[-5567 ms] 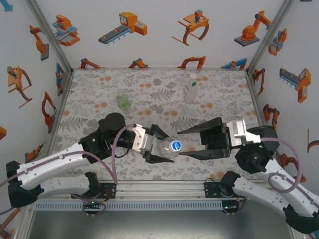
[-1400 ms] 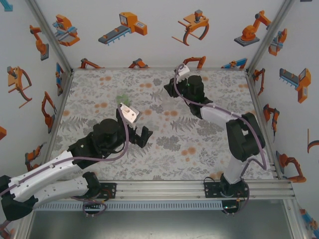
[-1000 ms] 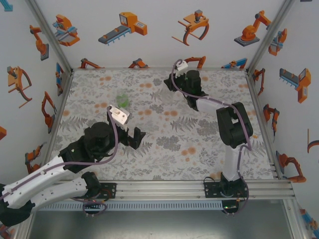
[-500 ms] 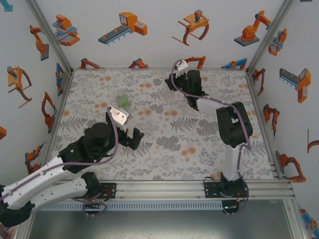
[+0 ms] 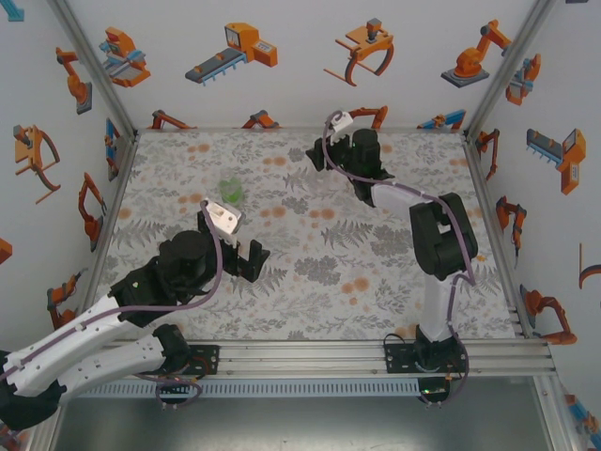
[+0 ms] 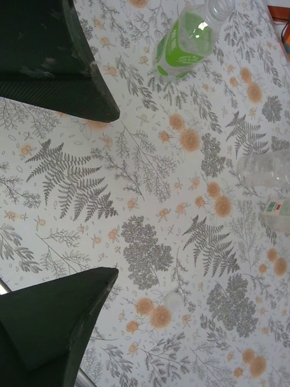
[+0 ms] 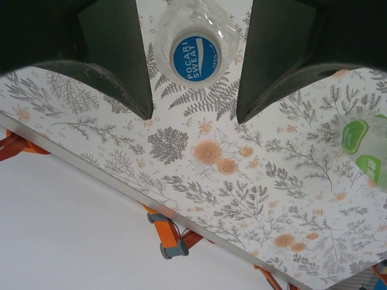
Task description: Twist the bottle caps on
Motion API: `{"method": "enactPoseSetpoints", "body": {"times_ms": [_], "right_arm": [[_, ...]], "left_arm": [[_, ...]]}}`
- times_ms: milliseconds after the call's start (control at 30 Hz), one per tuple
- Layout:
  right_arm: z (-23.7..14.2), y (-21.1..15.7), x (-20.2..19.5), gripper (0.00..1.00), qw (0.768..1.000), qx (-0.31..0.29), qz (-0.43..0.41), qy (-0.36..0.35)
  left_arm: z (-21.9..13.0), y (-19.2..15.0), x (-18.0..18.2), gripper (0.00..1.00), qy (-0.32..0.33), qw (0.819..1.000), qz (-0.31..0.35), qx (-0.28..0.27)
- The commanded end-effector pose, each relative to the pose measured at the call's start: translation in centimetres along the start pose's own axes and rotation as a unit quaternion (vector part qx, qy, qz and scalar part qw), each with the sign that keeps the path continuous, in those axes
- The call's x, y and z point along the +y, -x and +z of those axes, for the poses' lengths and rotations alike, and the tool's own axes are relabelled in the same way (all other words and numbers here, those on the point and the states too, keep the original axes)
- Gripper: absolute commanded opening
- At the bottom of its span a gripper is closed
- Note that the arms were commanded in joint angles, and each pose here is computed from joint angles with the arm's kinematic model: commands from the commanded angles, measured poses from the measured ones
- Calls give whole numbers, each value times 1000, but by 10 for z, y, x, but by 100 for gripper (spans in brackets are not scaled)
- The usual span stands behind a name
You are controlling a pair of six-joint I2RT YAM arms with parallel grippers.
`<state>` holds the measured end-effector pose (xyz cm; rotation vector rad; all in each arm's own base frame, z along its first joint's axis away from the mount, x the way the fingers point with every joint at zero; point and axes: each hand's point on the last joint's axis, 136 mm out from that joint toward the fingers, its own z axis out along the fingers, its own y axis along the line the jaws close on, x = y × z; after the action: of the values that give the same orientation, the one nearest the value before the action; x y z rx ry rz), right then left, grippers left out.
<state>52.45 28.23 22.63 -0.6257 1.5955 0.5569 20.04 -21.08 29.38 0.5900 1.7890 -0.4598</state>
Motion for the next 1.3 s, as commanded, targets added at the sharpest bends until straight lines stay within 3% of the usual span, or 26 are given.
{"method": "enactPoseSetpoints", "body": {"times_ms": [0,300,633,800,867,967,1167,1267], "right_arm": [[-16,62,6,55,998,-51,-26,10],[-37,90,39,55,997,-56,-21,51],[-26,58,114,56,994,-47,-6,99],[-5,34,153,63,991,-38,-2,125],[5,28,166,71,991,-37,-3,132],[21,17,182,81,990,-31,-3,140],[50,3,204,87,987,-31,-2,155],[64,-3,209,99,987,-32,3,159]], "left_arm": [[-3,11,9,97,19,1000,-8,-10],[-5,37,35,99,43,999,1,-18],[-4,34,84,100,73,997,-20,5],[-5,22,112,100,102,995,0,18],[-3,15,121,100,119,992,13,24],[0,7,129,100,123,992,3,27],[1,-4,135,99,115,993,-26,28],[-1,-6,141,99,121,992,-36,27]]}}
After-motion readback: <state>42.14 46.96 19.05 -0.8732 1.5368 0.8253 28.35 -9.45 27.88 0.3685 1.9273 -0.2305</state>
